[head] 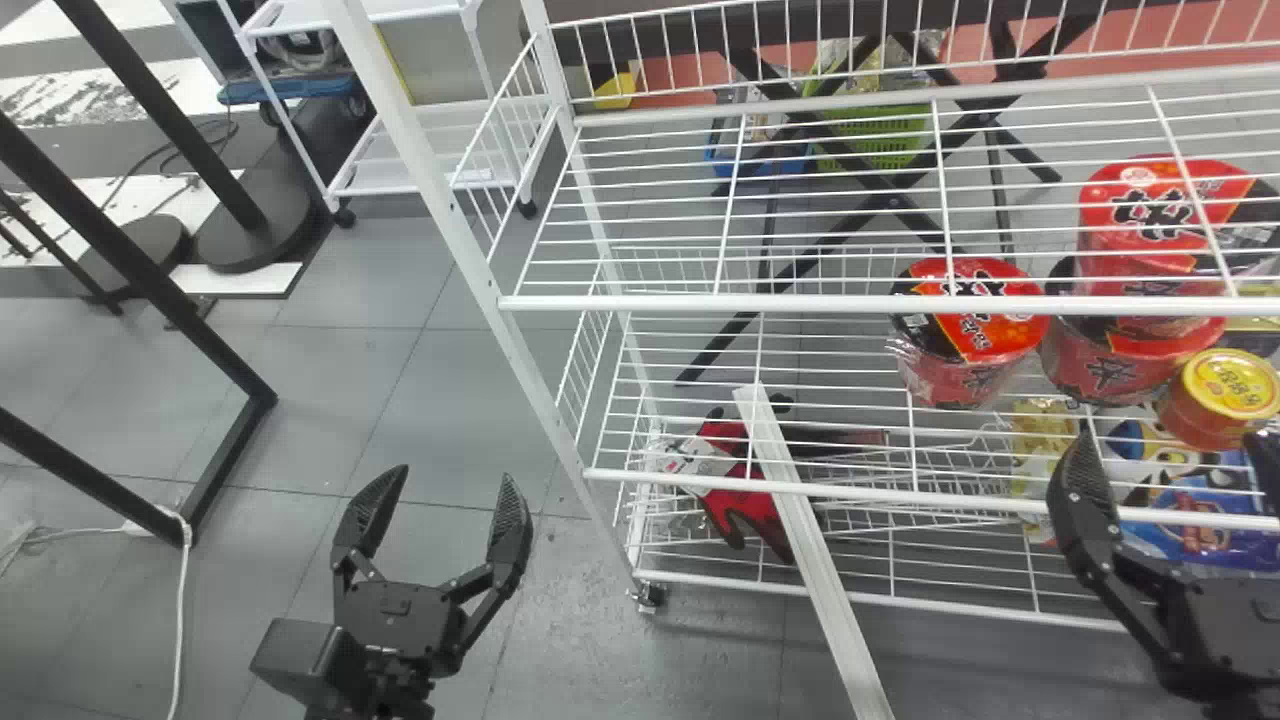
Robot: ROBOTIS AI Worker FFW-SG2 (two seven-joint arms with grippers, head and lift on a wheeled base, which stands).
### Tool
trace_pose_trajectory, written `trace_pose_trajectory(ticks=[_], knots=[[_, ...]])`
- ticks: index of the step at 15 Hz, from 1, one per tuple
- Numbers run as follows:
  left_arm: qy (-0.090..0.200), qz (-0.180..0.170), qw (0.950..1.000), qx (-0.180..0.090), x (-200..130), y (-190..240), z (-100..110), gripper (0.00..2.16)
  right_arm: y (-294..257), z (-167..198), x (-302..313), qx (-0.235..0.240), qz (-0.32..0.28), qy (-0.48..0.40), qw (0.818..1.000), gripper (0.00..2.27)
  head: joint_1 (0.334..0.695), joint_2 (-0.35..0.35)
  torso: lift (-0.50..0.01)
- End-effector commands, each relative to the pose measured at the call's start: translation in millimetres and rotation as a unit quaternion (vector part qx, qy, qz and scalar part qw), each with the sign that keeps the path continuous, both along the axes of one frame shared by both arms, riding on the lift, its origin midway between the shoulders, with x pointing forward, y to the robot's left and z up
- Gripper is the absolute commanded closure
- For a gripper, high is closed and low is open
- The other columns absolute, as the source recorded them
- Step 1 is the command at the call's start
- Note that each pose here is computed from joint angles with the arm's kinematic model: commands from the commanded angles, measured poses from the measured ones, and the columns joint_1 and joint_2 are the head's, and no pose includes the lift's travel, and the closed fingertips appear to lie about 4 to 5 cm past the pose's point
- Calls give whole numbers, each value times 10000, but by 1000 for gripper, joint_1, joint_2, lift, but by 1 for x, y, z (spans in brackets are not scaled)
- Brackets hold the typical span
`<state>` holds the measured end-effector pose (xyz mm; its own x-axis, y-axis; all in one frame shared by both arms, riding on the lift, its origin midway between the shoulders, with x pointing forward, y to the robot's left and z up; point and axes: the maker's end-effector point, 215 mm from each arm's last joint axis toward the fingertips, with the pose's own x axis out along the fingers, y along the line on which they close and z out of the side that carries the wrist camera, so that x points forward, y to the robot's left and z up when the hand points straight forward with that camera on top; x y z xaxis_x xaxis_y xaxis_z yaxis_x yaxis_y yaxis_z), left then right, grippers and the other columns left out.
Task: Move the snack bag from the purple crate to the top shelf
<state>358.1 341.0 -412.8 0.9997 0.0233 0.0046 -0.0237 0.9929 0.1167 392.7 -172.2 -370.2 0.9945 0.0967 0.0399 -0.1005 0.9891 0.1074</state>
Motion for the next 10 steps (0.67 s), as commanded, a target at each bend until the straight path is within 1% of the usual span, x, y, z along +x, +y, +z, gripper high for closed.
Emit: trace_pose_trajectory(ticks=[1, 4, 6, 9, 10], knots=[[34, 14, 10000, 11, -4, 2, -2, 100, -8, 2, -5, -37, -59, 14, 10000, 29, 695, 253, -453], [11, 11, 10000, 13, -3, 2, 0, 100, -20, 16, -13, -64, -148, -42, 9999, 29, 695, 245, -453], [4, 1, 10000, 15, -4, 1, 0, 100, -36, 25, -16, 7, -266, -83, 9996, 29, 695, 236, -453], [24, 7, 10000, -1, -4, 2, -2, 100, -67, 27, -21, 15, -472, 107, 9988, 26, 695, 212, -453], [15, 10, 10000, 0, -4, 3, -2, 100, -74, 24, -24, -5, -460, 231, 9987, 26, 695, 190, -453]])
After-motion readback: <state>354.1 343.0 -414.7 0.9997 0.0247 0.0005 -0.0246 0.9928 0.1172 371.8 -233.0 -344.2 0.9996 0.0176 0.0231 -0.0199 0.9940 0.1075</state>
